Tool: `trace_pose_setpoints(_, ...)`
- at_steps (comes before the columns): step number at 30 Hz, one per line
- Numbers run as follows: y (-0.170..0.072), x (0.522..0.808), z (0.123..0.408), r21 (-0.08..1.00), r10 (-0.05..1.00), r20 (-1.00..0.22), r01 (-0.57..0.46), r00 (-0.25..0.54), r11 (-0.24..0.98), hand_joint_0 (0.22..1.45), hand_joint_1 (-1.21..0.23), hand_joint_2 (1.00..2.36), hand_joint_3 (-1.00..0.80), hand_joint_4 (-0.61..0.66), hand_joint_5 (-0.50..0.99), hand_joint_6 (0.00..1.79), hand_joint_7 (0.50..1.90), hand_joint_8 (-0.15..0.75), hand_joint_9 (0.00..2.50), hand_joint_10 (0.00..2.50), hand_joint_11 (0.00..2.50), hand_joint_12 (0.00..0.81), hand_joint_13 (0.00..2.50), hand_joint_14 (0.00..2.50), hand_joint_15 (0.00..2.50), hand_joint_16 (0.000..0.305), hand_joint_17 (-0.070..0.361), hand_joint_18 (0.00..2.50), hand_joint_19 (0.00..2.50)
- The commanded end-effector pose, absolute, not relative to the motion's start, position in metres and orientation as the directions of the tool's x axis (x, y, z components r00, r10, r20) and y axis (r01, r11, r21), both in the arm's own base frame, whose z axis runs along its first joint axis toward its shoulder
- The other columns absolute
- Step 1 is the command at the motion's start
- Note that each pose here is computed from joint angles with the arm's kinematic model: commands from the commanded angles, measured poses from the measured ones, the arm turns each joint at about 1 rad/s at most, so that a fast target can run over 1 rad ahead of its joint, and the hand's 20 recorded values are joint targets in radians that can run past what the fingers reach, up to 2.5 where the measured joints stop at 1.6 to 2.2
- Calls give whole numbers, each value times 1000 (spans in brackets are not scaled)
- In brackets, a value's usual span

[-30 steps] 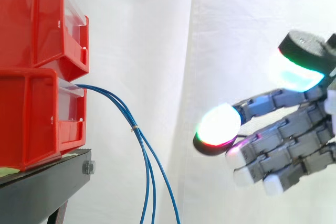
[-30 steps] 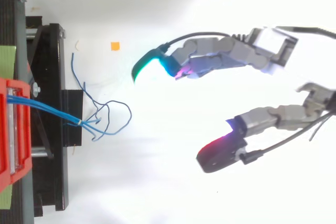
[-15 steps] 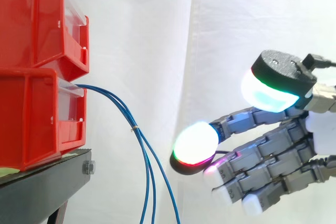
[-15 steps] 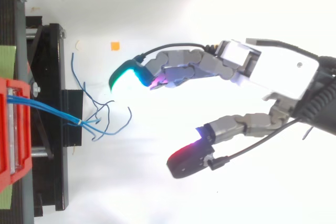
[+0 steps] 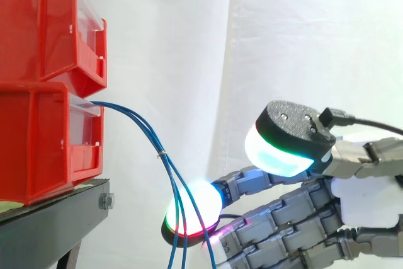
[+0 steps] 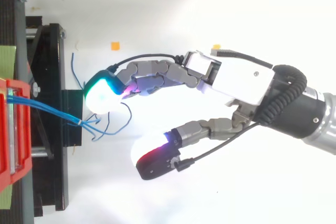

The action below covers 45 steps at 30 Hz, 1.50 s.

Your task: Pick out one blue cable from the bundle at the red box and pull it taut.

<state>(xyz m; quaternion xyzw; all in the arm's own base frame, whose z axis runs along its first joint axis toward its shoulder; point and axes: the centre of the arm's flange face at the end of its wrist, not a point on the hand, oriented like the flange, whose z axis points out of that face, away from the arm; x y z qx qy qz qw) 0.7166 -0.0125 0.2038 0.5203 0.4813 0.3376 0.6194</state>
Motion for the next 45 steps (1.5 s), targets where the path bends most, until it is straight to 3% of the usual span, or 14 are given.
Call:
trace_pose_setpoints(1, -13, 724, 195, 972, 920, -232, 54, 317, 227, 506, -664, 1000, -500, 180, -215, 502, 720, 252, 547, 14, 378, 360, 575, 13, 336, 52, 118, 452, 588)
trace_pose_setpoints(8, -13, 734, 200, 974, 923, -223, 33, 315, 224, 507, -662, 1000, -500, 180, -215, 502, 719, 251, 549, 14, 379, 359, 581, 13, 334, 53, 118, 456, 585)
trace_pose_setpoints(14, -12, 742, 174, 976, 937, -211, 6, 278, 218, 509, -663, 1000, -500, 179, -216, 502, 720, 253, 548, 14, 378, 359, 582, 13, 334, 53, 119, 458, 586)
trace_pose_setpoints(27, -13, 746, 177, 977, 941, -197, -27, 276, 212, 519, -650, 1000, -500, 204, -195, 503, 827, 255, 572, 14, 397, 360, 621, 14, 368, 53, 118, 477, 614)
trace_pose_setpoints(33, -17, 751, 154, 983, 950, -167, -29, 262, 181, 524, -659, 1000, -500, 204, -189, 503, 912, 255, 572, 15, 423, 360, 624, 15, 378, 52, 118, 477, 615)
trace_pose_setpoints(45, -25, 758, 162, 987, 964, -119, -77, 239, 141, 537, -676, 1000, -500, 206, -188, 503, 999, 247, 584, 17, 480, 355, 654, 16, 406, 52, 117, 486, 628)
